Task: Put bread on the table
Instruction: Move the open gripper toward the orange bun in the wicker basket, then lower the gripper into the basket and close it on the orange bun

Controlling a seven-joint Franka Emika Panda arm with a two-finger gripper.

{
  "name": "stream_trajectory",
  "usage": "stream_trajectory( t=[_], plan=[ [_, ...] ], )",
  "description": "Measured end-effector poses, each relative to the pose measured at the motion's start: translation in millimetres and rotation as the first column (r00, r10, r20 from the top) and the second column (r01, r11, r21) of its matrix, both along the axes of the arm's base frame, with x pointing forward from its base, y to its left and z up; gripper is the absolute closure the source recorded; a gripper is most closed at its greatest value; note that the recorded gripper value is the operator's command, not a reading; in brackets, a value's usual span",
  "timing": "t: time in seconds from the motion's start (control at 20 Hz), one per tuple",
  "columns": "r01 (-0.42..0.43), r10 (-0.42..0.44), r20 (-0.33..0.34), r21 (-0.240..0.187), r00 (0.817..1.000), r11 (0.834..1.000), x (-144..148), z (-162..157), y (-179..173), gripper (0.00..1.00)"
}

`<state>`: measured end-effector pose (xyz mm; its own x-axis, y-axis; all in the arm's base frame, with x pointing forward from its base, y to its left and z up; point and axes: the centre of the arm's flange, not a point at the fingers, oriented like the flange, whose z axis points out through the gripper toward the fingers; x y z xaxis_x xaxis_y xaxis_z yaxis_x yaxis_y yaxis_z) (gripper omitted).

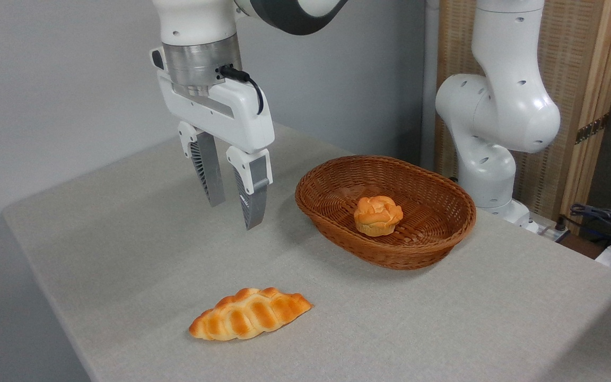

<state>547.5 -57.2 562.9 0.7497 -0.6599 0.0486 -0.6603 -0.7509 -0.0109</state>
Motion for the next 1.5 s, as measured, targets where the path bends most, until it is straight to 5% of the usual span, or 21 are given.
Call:
stream_trajectory(
  t=[0.75, 1.05, 1.5],
  plan=[
    [0.006, -0.006, -0.004, 0.003, 1.000, 1.000, -1, 0, -4, 0.00],
    [0.068, -0.067, -0.080, 0.010, 0.995, 0.998, -22, -7, -2, 0.00],
    [0.229, -0.225, -0.265, -0.017, 0.938, 0.973, -90, -43, 6, 0.00]
  ],
)
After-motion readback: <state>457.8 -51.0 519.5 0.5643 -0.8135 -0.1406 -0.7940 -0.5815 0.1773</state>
